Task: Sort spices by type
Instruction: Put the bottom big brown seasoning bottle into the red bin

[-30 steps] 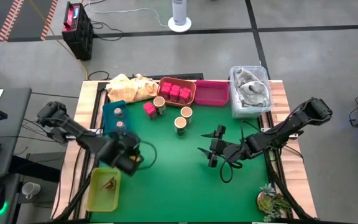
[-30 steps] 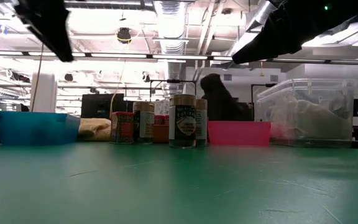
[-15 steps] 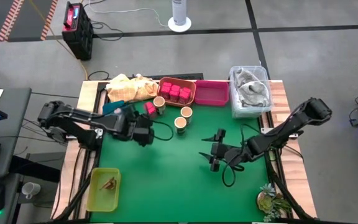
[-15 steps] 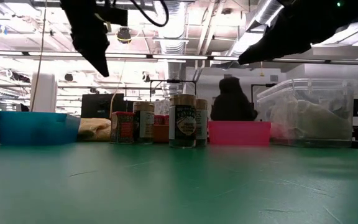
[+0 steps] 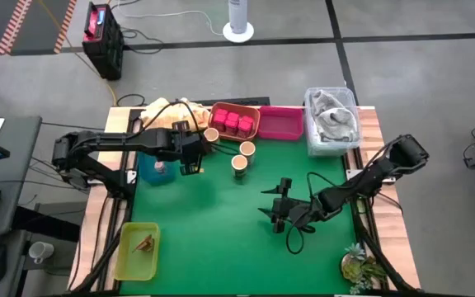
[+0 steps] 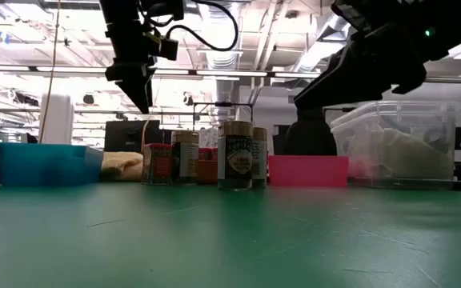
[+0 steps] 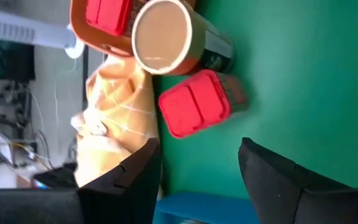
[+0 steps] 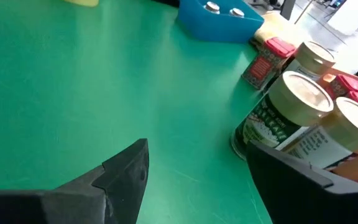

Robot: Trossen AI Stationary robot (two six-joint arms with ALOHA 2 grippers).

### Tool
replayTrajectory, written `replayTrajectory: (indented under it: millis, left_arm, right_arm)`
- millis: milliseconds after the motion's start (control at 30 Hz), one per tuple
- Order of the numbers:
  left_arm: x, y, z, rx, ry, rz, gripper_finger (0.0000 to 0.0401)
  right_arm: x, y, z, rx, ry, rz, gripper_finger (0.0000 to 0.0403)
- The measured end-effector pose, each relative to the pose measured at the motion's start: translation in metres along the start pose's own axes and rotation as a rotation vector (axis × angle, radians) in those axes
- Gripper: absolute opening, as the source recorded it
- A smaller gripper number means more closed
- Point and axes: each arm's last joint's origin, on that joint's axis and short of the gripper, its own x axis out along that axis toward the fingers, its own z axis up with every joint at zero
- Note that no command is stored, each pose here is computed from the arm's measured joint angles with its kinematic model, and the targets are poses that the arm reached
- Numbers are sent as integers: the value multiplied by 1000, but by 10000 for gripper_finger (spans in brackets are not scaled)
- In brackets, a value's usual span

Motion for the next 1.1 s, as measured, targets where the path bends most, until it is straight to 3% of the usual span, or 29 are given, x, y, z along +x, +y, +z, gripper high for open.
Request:
replayTrajectory:
  millis: [100, 233, 300, 533, 700, 900, 1100]
  left_arm:
    - [4, 7, 0, 27, 0, 11, 204]
    - [6, 11, 4, -155, -38, 20, 204]
    - [7, 7, 8, -187, -87, 16, 204]
    - [-12, -25, 33, -157, -523, 13, 204]
    - [-14, -40, 40, -112, -750, -11, 204]
    - [8, -33, 30, -182, -840, -41, 204]
    - [0, -16, 11, -201, -882, 21, 204]
  right_arm:
    - [-2, -1, 1, 4, -2, 2, 301]
    - [-3, 0, -1, -9, 20, 6, 301]
    - [-1, -1, -2, -11, 30, -1, 301]
    - [8, -26, 8, 15, 32, -68, 301]
    - [23, -64, 32, 73, 42, -45, 301]
    - [47, -104, 40, 133, 48, 14, 301]
    - [52, -108, 44, 120, 2, 25, 301]
